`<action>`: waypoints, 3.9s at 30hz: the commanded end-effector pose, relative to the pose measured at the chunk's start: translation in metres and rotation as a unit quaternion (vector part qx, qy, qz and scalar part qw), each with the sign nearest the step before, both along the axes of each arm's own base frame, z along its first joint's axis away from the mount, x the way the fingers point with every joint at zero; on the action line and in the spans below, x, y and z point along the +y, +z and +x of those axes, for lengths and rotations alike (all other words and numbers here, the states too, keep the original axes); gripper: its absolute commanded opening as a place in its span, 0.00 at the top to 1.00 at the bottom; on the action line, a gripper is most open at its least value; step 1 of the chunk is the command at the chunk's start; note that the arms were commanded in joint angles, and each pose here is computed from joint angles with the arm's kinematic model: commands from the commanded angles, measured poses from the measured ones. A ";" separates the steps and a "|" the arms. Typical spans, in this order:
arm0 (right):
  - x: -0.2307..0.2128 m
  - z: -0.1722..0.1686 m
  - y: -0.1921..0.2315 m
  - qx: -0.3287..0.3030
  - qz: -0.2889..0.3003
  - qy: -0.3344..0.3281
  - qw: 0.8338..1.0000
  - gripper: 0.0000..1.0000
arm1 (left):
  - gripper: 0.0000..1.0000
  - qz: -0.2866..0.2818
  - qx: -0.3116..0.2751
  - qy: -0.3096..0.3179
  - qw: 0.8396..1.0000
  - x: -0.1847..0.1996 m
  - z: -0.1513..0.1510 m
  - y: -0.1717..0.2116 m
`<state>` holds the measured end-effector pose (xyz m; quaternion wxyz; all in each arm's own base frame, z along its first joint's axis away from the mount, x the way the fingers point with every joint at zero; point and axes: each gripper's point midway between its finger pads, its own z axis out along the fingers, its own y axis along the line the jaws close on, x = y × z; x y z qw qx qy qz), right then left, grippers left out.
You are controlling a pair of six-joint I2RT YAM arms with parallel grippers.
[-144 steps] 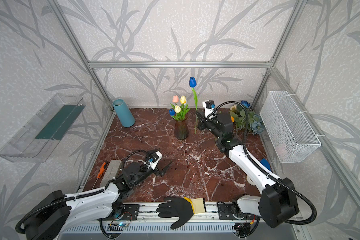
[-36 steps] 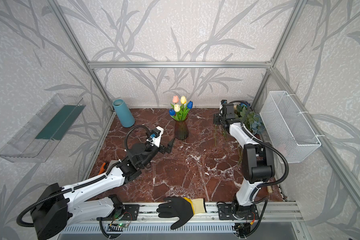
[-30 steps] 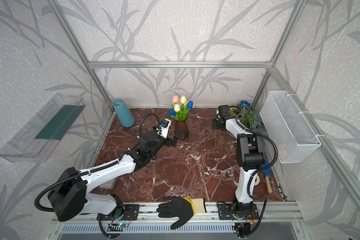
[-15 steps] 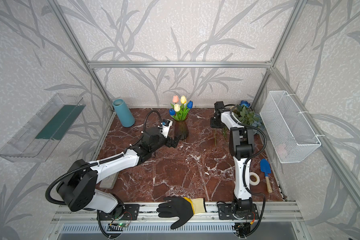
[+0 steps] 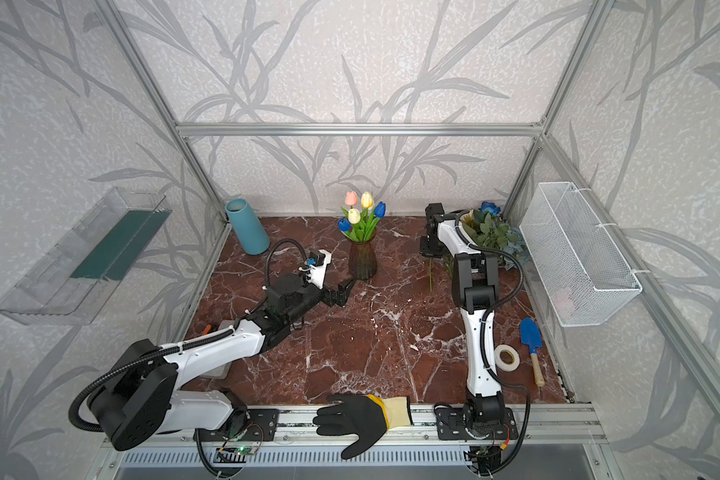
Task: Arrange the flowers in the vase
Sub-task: 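Lower the right gripper onto the white tulip stem and close, then lift the white tulip upright with the right gripper toward the vase, then lower the white tulip stem into the pink vase and open the right gripper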
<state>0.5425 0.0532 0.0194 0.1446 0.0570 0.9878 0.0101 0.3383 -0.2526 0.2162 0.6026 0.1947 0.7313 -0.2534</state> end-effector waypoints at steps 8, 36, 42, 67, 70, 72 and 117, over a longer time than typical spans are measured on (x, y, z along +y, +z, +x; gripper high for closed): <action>0.010 -0.029 0.022 -0.019 0.033 0.019 0.999 1.00 | 0.01 -0.042 -0.045 0.046 0.997 0.026 -0.004 0.017; 0.156 -0.157 0.405 -0.724 0.301 0.270 0.559 1.00 | 0.01 -0.077 -0.012 0.125 0.989 0.062 0.034 0.004; 0.174 -0.135 0.416 -0.721 0.315 0.267 0.556 1.00 | 0.01 -0.077 -0.003 0.125 0.989 0.062 0.032 -0.002; 0.207 -0.093 0.336 -0.689 0.284 0.269 0.610 1.00 | 0.01 -0.047 -0.005 0.133 0.990 0.067 0.031 -0.009; 0.209 -0.092 0.327 -0.685 0.278 0.273 0.615 1.00 | 0.01 -0.046 -0.004 0.134 0.990 0.067 0.032 -0.011; 0.210 -0.091 0.319 -0.684 0.271 0.274 0.620 1.00 | 0.01 -0.047 -0.004 0.133 0.990 0.066 0.033 -0.010; 0.200 -0.144 0.277 -0.654 0.123 0.321 0.674 0.40 | 0.01 -0.028 0.007 0.064 0.998 0.025 0.058 -0.019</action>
